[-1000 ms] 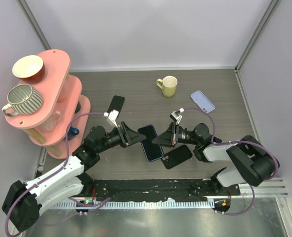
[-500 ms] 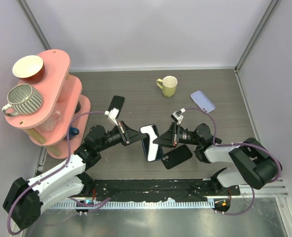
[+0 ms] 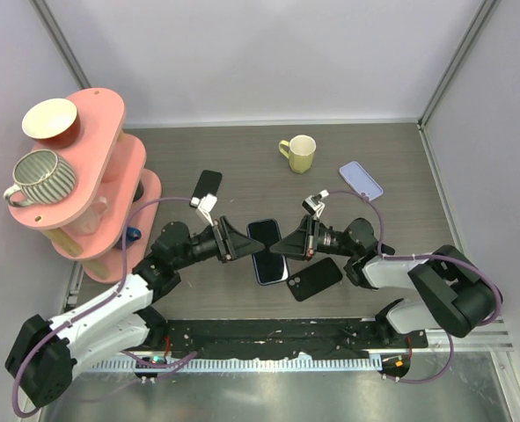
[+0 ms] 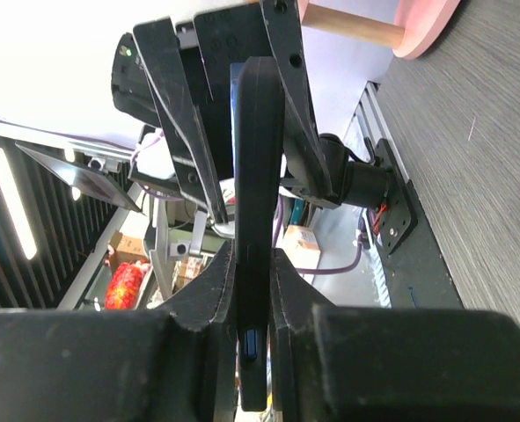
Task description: Put the phone into the phone case
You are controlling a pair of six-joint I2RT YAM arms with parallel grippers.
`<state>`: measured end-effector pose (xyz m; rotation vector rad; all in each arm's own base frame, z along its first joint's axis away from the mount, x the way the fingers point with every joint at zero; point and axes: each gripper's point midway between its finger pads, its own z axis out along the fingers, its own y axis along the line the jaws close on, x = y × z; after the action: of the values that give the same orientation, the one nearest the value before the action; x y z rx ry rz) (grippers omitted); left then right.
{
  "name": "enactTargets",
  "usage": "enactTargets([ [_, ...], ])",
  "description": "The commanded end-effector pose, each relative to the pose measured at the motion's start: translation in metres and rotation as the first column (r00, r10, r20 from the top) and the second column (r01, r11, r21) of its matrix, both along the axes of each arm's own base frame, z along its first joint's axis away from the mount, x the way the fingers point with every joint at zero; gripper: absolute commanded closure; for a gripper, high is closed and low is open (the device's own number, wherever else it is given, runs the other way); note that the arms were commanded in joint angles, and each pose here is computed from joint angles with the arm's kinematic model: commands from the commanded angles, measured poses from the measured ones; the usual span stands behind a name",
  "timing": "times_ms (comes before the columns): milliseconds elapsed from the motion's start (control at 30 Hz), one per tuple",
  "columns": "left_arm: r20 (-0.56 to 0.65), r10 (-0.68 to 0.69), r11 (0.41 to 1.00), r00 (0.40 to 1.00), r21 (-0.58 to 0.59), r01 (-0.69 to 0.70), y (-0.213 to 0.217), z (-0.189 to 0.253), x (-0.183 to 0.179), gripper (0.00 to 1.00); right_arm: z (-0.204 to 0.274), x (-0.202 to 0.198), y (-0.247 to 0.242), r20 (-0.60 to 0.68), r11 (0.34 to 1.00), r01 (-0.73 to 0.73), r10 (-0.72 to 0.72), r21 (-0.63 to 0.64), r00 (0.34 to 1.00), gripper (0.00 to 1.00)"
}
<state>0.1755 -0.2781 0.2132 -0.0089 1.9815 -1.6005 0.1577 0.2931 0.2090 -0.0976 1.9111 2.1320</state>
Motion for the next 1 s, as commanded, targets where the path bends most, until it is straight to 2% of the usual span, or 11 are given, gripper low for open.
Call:
enactTargets([
  [0, 0.041, -0.065, 0.996, 0.997, -0.057, 0.067, -0.004, 0.009, -0.012, 0.47, 0.091, -0.007, -0.012, 0.322, 0.958, 0.003, -0.1, 0.288, 0.941, 0.99],
  [367, 0.019, -0.069, 0.993, 0.997, -0.091, 0.071, 0.003, 0.001, -0.024, 0.62, 0.084, 0.02, -0.009, 0.271, 0.953, 0.09, -0.171, 0.288, 0.947, 0.99],
  [467, 0.007, -0.068, 0.994, 0.998, -0.09, 0.068, 0.004, -0.002, -0.025, 0.75, 0.083, 0.023, -0.007, 0.262, 0.955, 0.089, -0.167, 0.284, 0.951, 0.98],
  [500, 0.001, -0.065, 0.994, 0.998, -0.085, 0.064, 0.003, -0.002, -0.023, 0.89, 0.082, 0.024, -0.006, 0.26, 0.955, 0.088, -0.164, 0.283, 0.952, 0.94],
  [567, -0.039, -0.056, 0.997, 0.998, -0.055, 0.054, 0.003, -0.009, -0.021, 0.99, 0.08, 0.025, -0.005, 0.253, 0.957, 0.085, -0.158, 0.277, 0.954, 0.87],
  [600, -0.049, -0.054, 0.998, 0.997, -0.046, 0.052, 0.002, -0.01, -0.019, 1.0, 0.079, 0.024, -0.004, 0.257, 0.96, 0.073, -0.145, 0.271, 0.956, 0.8],
  [700, -0.058, -0.057, 0.998, 0.997, -0.039, 0.055, 0.0, -0.012, -0.018, 1.0, 0.078, 0.023, -0.003, 0.257, 0.963, 0.057, -0.127, 0.265, 0.958, 0.75],
  [833, -0.044, -0.063, 0.997, 0.997, -0.043, 0.061, 0.0, -0.007, -0.018, 0.99, 0.078, 0.02, -0.004, 0.265, 0.963, 0.052, -0.124, 0.265, 0.956, 0.92],
  [867, -0.039, -0.064, 0.997, 0.997, -0.047, 0.062, 0.0, -0.006, -0.019, 0.94, 0.079, 0.02, -0.004, 0.27, 0.962, 0.053, -0.128, 0.268, 0.954, 0.94],
  [900, -0.038, -0.06, 0.997, 0.997, -0.046, 0.058, 0.001, -0.007, -0.019, 0.79, 0.08, 0.019, -0.005, 0.27, 0.962, 0.052, -0.127, 0.269, 0.954, 0.96],
  [967, -0.029, -0.048, 0.998, 0.998, -0.039, 0.047, 0.003, -0.009, -0.019, 0.64, 0.084, 0.017, -0.006, 0.284, 0.959, 0.049, -0.13, 0.278, 0.95, 0.97],
])
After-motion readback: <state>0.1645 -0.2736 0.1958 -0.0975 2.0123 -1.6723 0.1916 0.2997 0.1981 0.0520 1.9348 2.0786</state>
